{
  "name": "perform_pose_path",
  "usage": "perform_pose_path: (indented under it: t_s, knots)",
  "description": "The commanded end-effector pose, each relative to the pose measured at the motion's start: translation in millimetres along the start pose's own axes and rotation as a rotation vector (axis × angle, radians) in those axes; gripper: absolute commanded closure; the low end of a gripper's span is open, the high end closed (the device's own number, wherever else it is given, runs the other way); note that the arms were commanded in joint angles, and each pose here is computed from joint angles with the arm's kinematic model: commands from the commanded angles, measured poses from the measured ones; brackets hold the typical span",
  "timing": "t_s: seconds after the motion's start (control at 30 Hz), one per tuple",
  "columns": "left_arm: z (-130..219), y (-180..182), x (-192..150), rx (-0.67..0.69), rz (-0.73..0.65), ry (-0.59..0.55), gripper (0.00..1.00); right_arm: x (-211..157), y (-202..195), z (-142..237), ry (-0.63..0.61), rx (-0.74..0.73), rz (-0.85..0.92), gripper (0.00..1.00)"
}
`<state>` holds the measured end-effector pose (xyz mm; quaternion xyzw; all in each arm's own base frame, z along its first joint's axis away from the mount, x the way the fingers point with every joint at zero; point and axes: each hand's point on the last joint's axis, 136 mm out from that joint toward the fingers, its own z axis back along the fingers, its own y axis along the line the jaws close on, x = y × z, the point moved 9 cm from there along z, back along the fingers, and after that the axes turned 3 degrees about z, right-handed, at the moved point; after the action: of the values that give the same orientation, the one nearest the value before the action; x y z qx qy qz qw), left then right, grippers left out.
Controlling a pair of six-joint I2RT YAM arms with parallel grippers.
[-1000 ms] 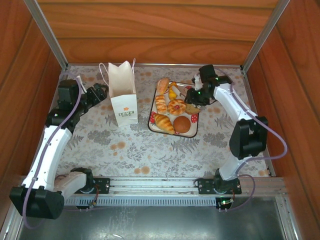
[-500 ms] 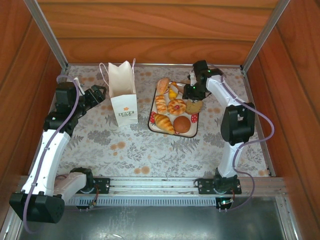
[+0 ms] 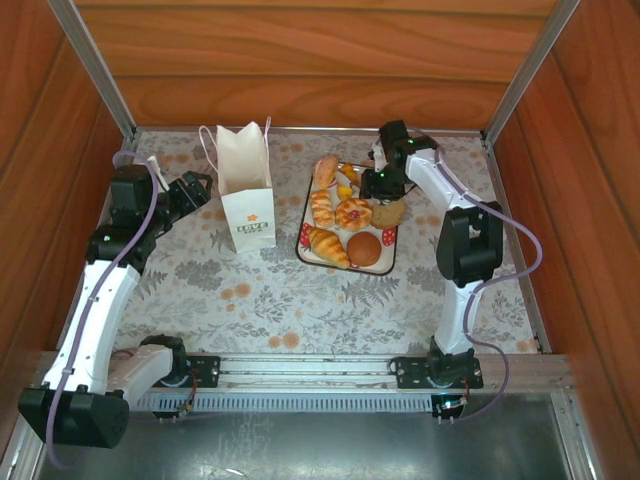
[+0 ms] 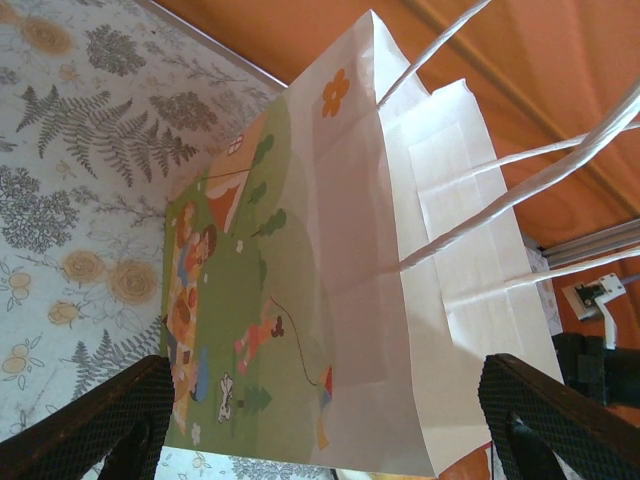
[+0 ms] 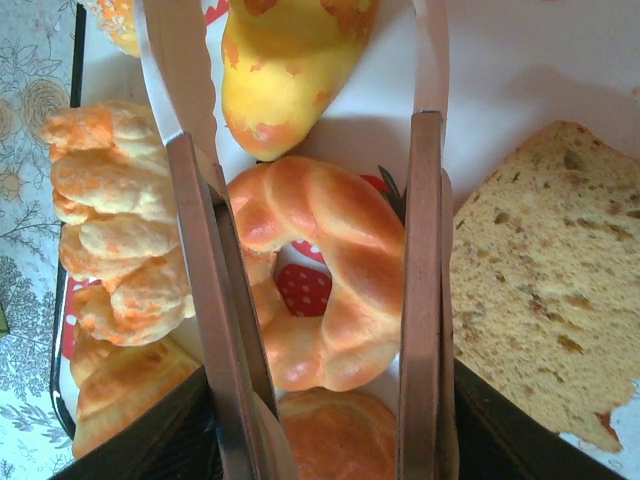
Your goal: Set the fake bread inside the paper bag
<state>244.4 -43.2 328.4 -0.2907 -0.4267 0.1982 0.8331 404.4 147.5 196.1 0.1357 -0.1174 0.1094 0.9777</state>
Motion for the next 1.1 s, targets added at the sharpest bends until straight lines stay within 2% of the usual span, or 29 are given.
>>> perform_pose_path:
  t_s: [0.0,0.33,0.6,0.9,1.07]
  knots:
    - [7.2,1.5,0.6,0.014,-0.007,-0.016,0.16,2.3,4.4,-4.1,0.016,-0.002,0.02,0.47]
    - [7.8,1.8,0.6,0.016,-0.003,-0.016,0.16,-0.2,8.0,-1.1,0.027,-0.013,0.038,0.52]
    - [8.4,0.7,1.2,0.01,0.0,-0.016,0.15,-3.6,11.9,18.3,-0.011,-0.009,0.04,0.63]
    - [7.9,-5.3,3.6,-0.021,0.02,0.001,0.16,-8.9,17.5,51.4,-0.092,-0.007,0.043,0.63]
    - [-2.5,-9.1,4.6,-0.048,0.045,0.059,0.17,-15.5,21.4,76.3,-0.141,-0.006,0.047,0.63]
